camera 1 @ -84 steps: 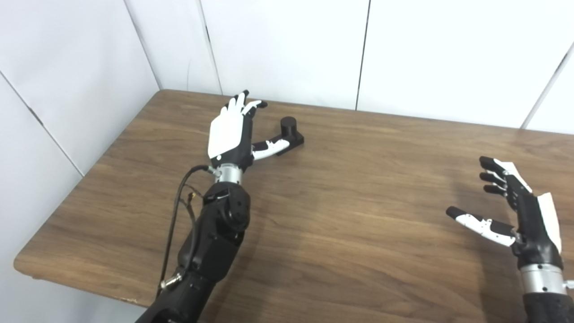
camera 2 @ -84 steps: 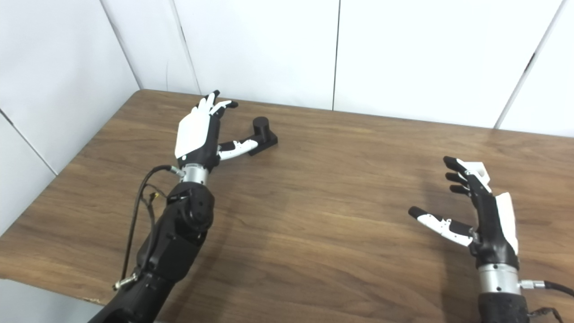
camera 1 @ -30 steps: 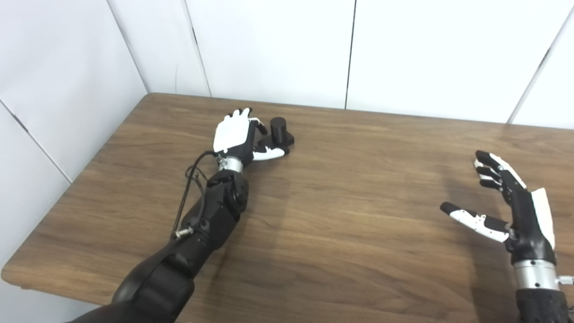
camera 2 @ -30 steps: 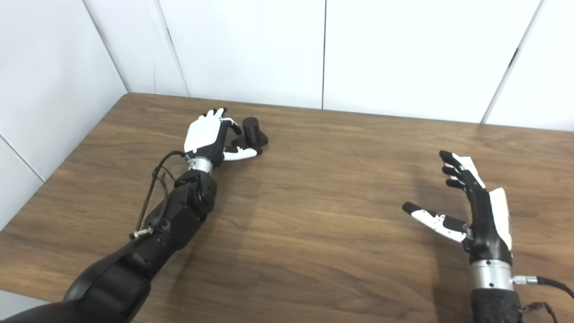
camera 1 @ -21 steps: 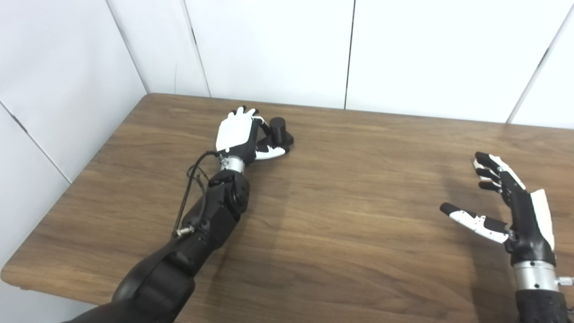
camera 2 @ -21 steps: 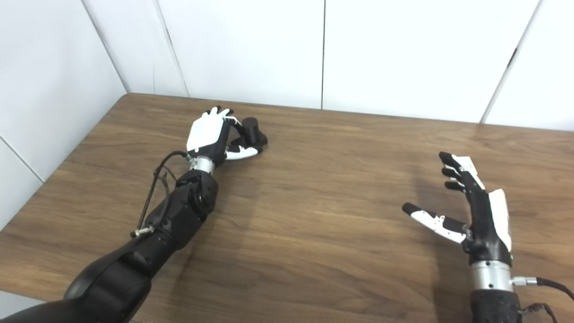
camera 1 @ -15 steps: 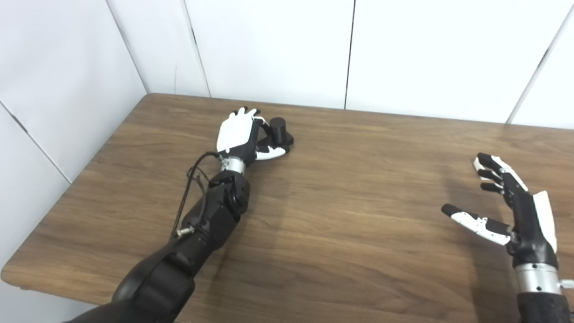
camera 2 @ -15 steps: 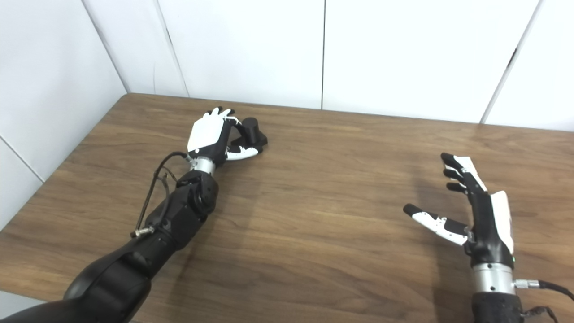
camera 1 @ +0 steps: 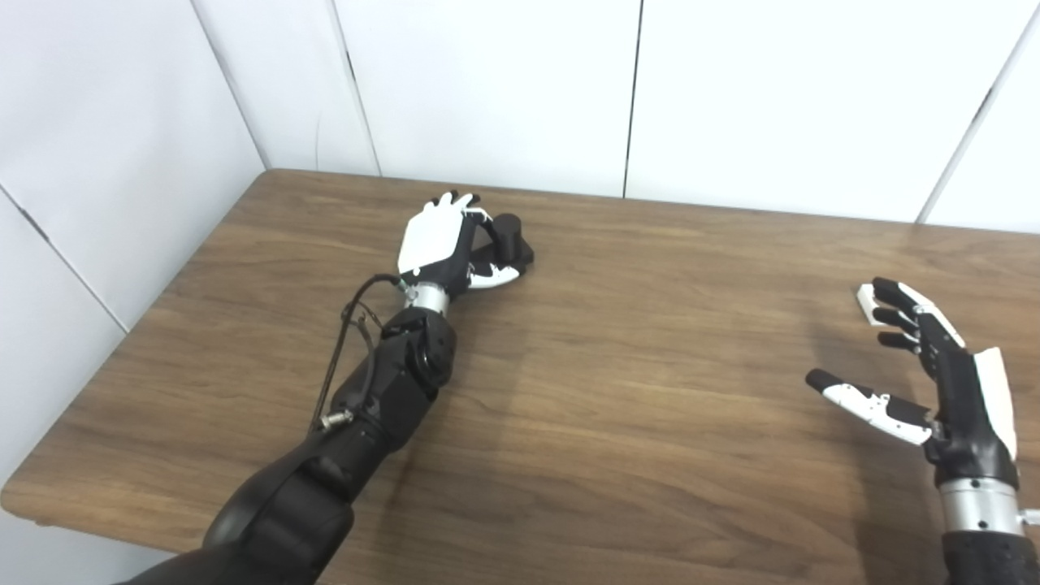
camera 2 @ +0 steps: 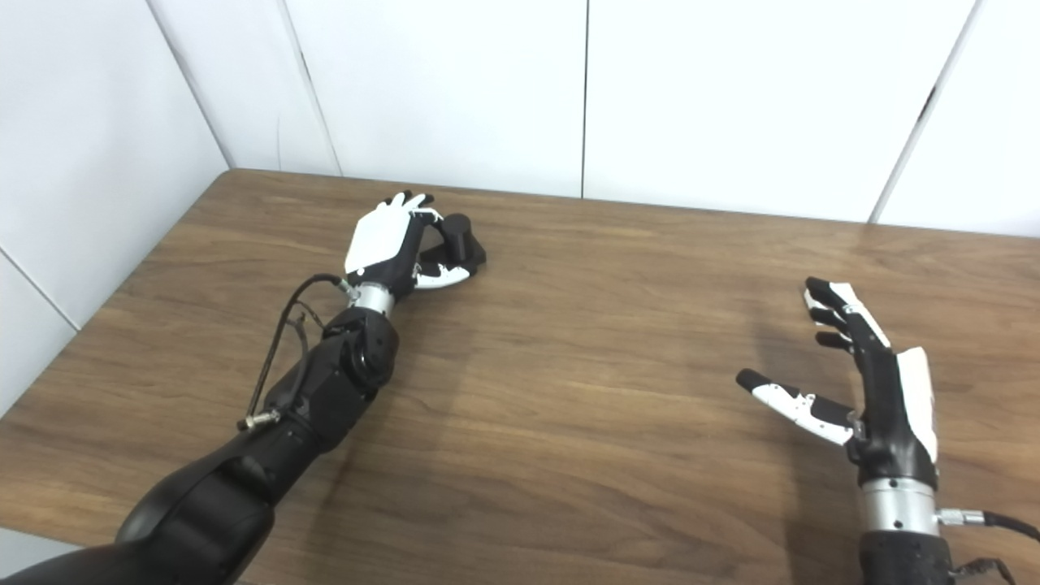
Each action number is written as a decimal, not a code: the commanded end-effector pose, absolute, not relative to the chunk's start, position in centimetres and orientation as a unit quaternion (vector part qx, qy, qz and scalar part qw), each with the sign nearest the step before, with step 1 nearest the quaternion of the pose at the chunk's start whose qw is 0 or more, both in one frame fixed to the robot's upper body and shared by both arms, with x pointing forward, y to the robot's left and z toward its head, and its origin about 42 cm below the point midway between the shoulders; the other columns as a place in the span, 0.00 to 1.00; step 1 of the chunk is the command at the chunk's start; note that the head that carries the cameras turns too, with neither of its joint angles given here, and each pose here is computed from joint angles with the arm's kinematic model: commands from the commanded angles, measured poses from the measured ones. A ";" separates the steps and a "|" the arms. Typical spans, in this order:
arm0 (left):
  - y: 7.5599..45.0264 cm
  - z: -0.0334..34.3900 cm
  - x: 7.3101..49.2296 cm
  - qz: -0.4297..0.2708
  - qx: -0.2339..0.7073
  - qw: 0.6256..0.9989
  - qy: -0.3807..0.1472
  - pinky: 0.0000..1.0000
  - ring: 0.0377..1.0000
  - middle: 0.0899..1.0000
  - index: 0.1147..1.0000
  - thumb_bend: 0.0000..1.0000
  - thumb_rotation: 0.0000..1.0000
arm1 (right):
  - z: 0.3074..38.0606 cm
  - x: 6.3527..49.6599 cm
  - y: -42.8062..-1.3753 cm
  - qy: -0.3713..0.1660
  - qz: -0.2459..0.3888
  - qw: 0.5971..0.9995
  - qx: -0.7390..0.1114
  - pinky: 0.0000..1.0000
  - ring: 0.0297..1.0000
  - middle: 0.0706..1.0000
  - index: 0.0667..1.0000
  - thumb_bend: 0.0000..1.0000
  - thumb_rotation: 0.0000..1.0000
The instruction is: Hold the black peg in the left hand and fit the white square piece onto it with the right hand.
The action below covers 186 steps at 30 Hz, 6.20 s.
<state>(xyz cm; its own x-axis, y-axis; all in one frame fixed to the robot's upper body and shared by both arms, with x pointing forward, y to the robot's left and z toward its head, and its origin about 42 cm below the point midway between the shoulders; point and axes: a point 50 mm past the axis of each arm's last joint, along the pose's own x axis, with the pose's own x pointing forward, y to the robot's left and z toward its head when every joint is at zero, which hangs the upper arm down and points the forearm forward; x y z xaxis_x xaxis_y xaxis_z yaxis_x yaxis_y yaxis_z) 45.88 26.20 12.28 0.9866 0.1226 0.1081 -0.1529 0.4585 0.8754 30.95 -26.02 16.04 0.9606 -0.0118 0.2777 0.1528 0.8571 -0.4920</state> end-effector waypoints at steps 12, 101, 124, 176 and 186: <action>27.1 11.9 45.8 0.086 0.533 0.842 0.006 1.00 0.97 0.88 0.42 0.52 0.07 | 18.0 31.1 -25.9 -0.167 -0.052 0.949 -0.261 0.73 0.79 0.83 0.81 0.77 0.26; 16.4 11.0 29.5 -0.136 0.342 0.930 -0.020 1.00 1.00 0.95 0.42 0.52 0.08 | 23.5 34.0 -31.0 -0.190 -0.081 0.898 -0.390 0.71 0.81 0.85 0.83 0.76 0.26; 17.1 10.1 29.3 -0.139 0.353 0.925 -0.029 1.00 1.00 0.95 0.42 0.52 0.08 | 36.1 46.9 -33.9 -0.117 0.049 0.753 -0.646 0.75 0.91 0.92 0.79 0.81 0.23; 17.2 10.4 28.8 -0.120 0.344 0.931 -0.016 1.00 1.00 0.96 0.42 0.52 0.08 | 29.1 51.5 -32.1 0.098 0.209 0.685 -0.691 0.99 1.00 1.00 0.83 0.93 0.19; 17.1 10.5 28.4 -0.118 0.338 0.933 -0.015 1.00 1.00 0.95 0.42 0.52 0.08 | 26.9 50.8 -31.8 0.065 0.205 0.678 -0.703 1.00 1.00 0.97 0.78 0.88 0.25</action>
<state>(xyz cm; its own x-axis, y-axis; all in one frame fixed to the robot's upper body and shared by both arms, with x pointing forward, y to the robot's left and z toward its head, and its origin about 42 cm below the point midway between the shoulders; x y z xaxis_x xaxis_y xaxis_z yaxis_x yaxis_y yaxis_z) 29.02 16.26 11.32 0.9677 -0.2521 0.0015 0.1968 0.7590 0.6207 50.23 -32.32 24.92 0.8826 0.1608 -0.4418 -0.4395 -0.0511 -0.8968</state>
